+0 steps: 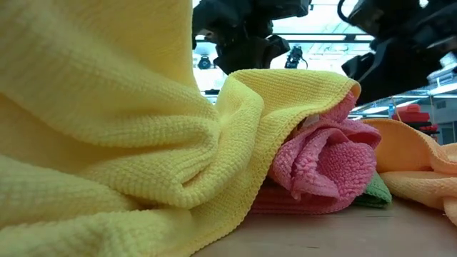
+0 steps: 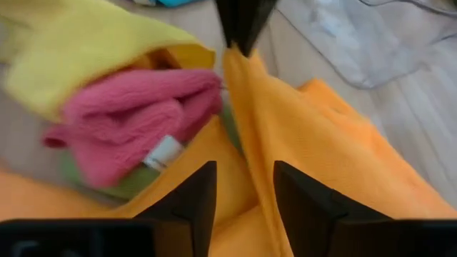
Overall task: Fold microfiber towels
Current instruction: Fold the orange microfiber towel
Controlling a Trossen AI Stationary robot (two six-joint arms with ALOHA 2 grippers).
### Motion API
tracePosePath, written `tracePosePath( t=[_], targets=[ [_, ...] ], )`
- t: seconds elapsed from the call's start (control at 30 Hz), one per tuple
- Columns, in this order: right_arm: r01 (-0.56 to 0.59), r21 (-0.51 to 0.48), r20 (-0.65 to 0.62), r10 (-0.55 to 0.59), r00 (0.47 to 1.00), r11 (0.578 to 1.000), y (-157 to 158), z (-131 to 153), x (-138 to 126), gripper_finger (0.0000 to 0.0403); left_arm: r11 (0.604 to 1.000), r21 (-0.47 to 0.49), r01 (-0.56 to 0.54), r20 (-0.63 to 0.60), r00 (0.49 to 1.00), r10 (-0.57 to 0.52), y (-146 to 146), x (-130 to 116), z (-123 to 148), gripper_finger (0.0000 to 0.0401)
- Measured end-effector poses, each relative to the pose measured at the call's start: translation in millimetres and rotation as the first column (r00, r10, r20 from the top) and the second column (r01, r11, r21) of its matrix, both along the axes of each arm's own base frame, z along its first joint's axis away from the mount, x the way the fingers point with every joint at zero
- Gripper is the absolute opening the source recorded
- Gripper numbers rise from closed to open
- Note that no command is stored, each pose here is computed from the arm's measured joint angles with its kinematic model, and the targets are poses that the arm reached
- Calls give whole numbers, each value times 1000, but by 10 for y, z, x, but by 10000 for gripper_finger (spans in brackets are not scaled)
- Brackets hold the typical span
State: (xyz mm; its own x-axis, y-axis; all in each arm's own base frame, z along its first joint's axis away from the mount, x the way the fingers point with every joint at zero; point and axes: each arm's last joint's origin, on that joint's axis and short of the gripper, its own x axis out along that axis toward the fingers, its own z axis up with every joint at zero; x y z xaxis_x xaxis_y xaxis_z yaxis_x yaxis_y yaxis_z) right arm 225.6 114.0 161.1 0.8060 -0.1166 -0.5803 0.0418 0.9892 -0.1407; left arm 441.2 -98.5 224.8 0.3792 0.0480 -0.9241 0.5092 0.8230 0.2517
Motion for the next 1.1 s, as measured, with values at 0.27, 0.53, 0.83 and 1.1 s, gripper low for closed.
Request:
tracePosePath(
  t=[0.27, 0.53, 0.83, 1.1],
  targets=[
    [-24, -35, 13, 24, 1000, 999, 37, -50, 67, 155, 995, -99, -12, 17, 1000, 14, -43, 23, 11, 31],
    [-28, -32, -14, 28, 1000, 999, 11, 4, 17, 155, 996, -86, -6, -15, 1000, 5, -46, -13, 5, 49],
    [-38, -32, 13, 39, 999, 999, 12, 52, 19, 155, 997, -75, 5, -46, 999, -9, -100, -65, 7, 142],
    [-76, -111, 23, 79, 997, 991, 115, -130, 204, 155, 997, -80, -23, -62, 998, 18, -93, -79, 4, 172]
  ],
)
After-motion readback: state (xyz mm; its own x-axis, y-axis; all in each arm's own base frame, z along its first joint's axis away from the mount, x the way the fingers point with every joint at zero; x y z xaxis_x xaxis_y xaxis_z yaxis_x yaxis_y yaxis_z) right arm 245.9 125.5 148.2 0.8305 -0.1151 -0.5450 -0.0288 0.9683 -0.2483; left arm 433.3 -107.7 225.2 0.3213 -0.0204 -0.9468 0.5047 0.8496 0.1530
